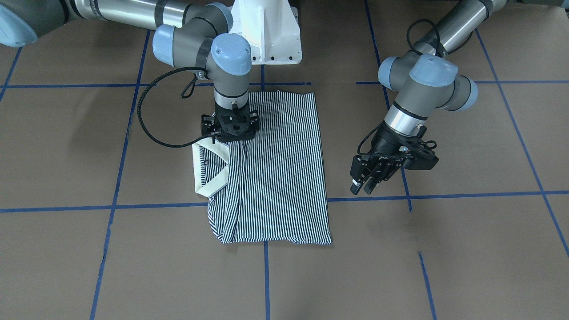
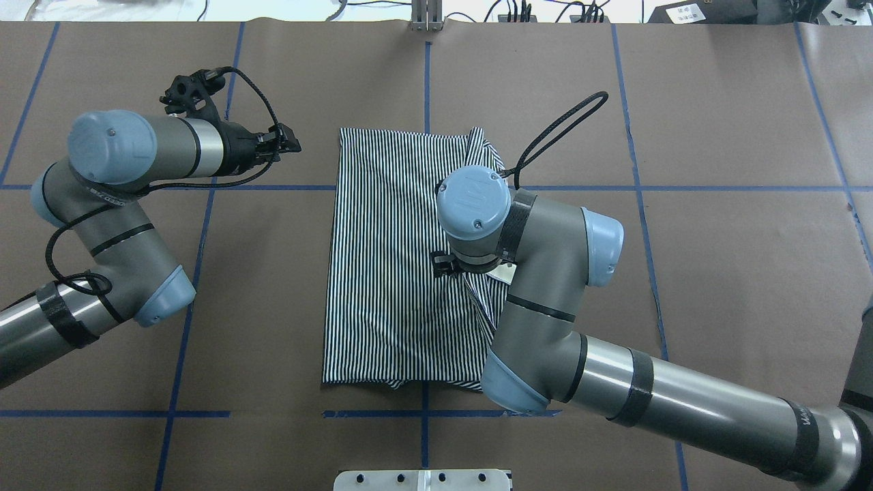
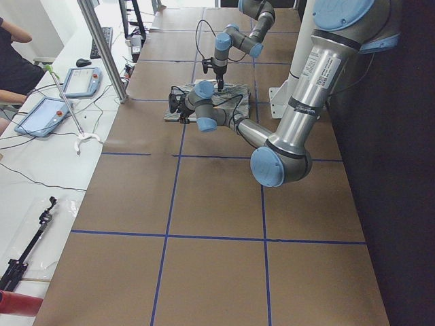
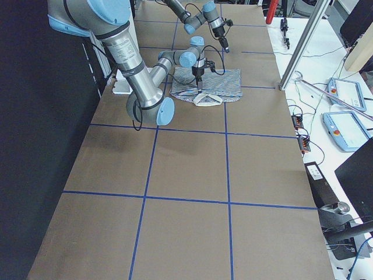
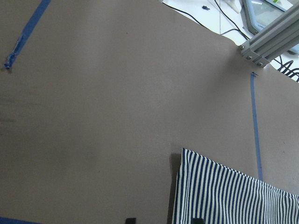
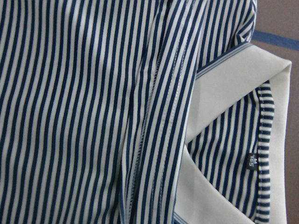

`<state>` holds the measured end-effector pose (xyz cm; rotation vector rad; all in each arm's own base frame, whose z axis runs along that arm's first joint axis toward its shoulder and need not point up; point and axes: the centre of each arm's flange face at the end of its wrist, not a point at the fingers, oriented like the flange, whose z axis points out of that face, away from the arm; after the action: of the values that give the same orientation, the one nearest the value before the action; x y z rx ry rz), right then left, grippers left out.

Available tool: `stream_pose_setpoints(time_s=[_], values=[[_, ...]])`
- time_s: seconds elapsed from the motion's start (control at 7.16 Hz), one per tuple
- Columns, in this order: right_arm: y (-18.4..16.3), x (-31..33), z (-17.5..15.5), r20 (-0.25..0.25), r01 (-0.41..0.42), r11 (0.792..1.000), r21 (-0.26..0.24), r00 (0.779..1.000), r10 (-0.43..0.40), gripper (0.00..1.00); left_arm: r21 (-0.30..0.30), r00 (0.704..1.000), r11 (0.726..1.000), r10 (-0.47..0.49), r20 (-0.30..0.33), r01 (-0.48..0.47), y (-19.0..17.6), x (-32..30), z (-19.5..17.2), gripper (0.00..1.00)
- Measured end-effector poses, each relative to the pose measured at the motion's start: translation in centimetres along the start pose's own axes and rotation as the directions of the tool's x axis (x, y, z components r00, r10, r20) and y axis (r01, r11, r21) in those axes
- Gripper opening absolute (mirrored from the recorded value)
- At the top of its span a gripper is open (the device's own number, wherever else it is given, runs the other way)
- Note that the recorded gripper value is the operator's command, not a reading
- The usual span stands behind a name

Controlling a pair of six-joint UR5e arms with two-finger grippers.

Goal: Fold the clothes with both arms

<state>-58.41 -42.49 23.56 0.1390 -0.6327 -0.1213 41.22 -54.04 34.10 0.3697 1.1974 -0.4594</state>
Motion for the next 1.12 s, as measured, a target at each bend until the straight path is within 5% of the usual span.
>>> stream_pose_setpoints(time_s=[1.12], values=[[-0.1, 1.9, 2.6, -0.045, 0.027, 0.999, -0.028, 0.999, -0.028, 1.0, -0.001, 1.0, 1.0, -0.009, -0.008, 0.009, 0.1, 0.3, -0.2, 0.51]])
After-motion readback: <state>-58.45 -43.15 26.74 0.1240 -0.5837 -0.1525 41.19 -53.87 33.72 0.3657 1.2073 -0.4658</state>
